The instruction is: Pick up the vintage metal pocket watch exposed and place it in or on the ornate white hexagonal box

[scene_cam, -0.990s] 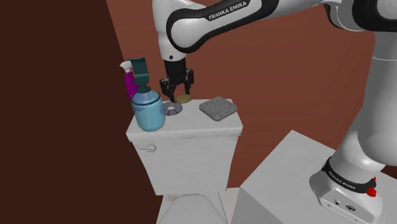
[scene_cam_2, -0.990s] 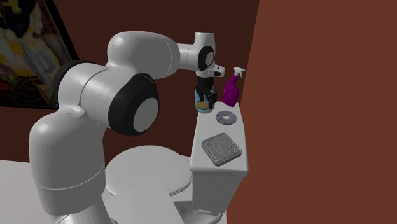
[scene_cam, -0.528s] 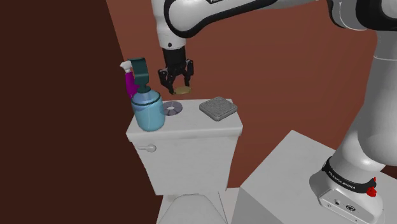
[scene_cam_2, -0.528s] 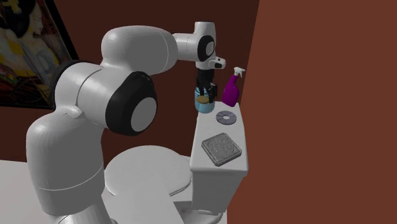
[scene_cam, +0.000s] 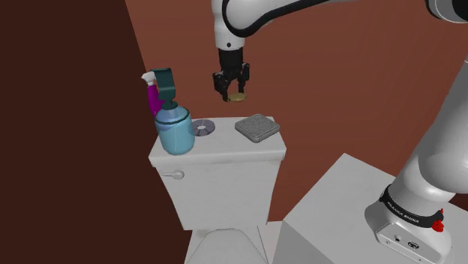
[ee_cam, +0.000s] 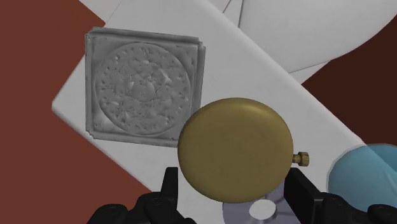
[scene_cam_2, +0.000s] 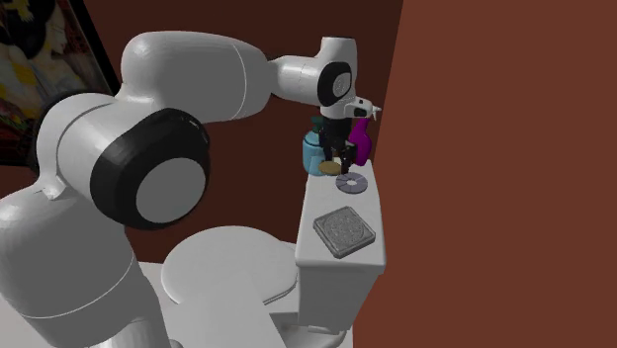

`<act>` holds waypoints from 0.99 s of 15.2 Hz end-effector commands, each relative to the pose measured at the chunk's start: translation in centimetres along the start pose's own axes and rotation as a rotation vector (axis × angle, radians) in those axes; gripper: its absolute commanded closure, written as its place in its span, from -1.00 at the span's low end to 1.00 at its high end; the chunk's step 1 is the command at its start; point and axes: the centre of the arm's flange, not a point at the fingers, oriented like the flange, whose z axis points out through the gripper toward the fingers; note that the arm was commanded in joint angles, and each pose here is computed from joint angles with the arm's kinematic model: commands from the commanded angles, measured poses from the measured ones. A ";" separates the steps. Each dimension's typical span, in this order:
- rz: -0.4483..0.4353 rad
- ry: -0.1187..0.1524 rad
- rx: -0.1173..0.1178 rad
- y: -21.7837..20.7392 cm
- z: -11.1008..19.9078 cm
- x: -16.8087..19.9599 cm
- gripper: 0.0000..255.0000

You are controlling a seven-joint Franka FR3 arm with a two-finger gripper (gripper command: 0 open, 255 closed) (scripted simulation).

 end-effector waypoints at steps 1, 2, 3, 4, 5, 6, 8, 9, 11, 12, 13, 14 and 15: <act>-0.002 0.000 0.001 2.6 0.1 -0.4 1.00; -0.002 0.000 0.001 3.9 0.1 -0.5 1.00; -0.002 0.000 0.001 5.2 0.2 -0.6 1.00; -0.002 0.000 0.001 6.5 0.2 -0.8 1.00; -0.002 0.000 0.001 8.1 0.2 -0.9 1.00; -0.002 0.000 0.001 8.1 0.8 -0.9 1.00; -0.002 0.000 0.001 8.0 1.8 -1.0 1.00; -0.002 0.000 0.001 8.0 2.3 -1.0 1.00; -0.002 0.000 0.001 7.9 3.4 -1.0 1.00; -0.002 0.000 0.001 7.9 3.9 -1.0 1.00; -0.002 0.000 0.001 7.9 4.5 -1.0 1.00; -0.002 0.000 0.001 7.9 5.0 -1.0 1.00; -0.002 0.000 0.001 7.8 5.5 -1.0 1.00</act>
